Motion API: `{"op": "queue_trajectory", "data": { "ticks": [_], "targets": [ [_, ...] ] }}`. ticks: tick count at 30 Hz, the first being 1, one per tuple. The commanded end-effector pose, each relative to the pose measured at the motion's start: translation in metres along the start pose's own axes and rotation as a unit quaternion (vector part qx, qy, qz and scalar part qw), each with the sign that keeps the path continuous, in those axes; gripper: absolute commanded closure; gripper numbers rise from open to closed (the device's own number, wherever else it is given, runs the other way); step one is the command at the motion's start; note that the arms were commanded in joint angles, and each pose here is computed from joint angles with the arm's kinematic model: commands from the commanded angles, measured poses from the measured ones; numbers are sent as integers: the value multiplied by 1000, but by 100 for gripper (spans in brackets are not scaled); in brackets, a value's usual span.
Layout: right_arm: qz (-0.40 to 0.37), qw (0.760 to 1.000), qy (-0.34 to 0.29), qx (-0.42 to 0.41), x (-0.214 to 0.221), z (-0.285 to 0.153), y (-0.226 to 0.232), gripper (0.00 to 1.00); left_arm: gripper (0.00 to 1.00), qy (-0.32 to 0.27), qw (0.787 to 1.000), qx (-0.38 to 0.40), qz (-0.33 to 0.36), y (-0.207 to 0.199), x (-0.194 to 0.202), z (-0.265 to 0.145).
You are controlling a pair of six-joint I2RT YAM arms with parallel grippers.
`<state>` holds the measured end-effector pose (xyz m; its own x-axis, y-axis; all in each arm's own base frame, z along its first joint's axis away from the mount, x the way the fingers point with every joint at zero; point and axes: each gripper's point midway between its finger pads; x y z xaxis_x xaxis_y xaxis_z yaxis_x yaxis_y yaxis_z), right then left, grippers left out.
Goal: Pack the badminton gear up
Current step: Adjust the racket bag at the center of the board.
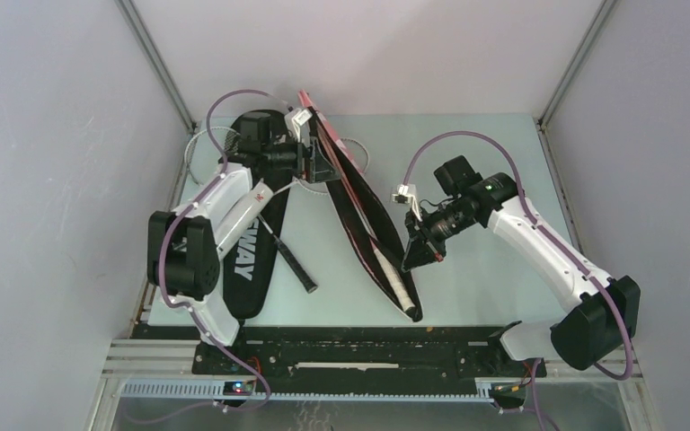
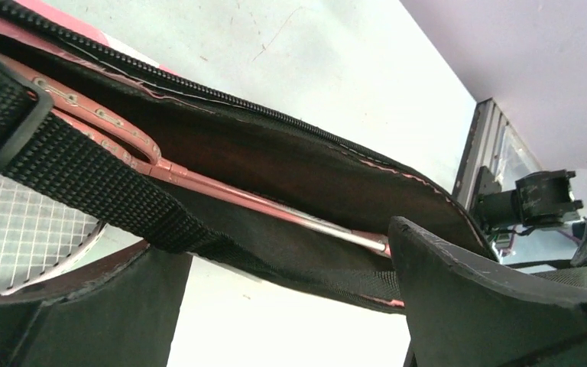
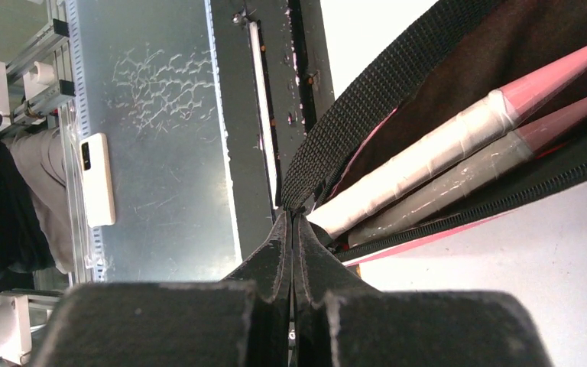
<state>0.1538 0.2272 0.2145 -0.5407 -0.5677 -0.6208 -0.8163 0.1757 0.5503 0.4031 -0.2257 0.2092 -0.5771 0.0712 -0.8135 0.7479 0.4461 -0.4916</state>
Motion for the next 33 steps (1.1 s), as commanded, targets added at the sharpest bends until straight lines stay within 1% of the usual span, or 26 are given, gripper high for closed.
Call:
{"op": "queue_trajectory", "data": {
  "ticks": [1,6,10,12,13,15,17,20,23,26,28,33],
  "targets": [
    [-18,999,-30,-6,-16,-9,9,100,0,-1,997,-9,75,-18,-6,-20],
    [21,998,-56,-5,-23,-14,-7,100,0,1,988,-38,148,-31,-8,-41],
    [34,997,-75,-9,-31,-18,-14,100,0,12,979,-56,195,-42,3,-55],
    [37,996,-77,-10,-31,-19,-16,100,6,23,973,-49,222,-53,11,-57],
    [36,996,-78,-10,-32,-19,-18,100,6,32,969,-43,242,-61,17,-57],
    [40,996,-79,-9,-31,-20,-21,100,10,58,952,-27,299,-76,32,-52],
    [47,995,-83,-12,-31,-21,-24,100,15,77,937,-3,340,-95,45,-43],
    [58,994,-96,-16,-35,-25,-27,100,23,108,925,44,361,-117,65,-25],
    [61,993,-99,-19,-35,-27,-27,100,25,145,905,73,392,-132,89,-4],
    [66,994,-89,-19,-28,-25,-29,100,26,173,891,82,412,-135,110,9],
    [72,994,-85,-15,-20,-23,-33,100,25,187,884,80,421,-128,123,14],
    [100,993,-60,14,5,-12,-58,100,24,218,857,71,461,-113,154,15]
  ]
}}
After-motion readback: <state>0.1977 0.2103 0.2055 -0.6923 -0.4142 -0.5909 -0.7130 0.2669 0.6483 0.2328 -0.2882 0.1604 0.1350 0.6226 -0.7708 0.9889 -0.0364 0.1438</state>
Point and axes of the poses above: each gripper's point midway between its finger pads, its own z axis out along the fingers, its own y axis along the line the jaws close on, x = y × z, and after that the axes turned 4 degrees about z, right-handed
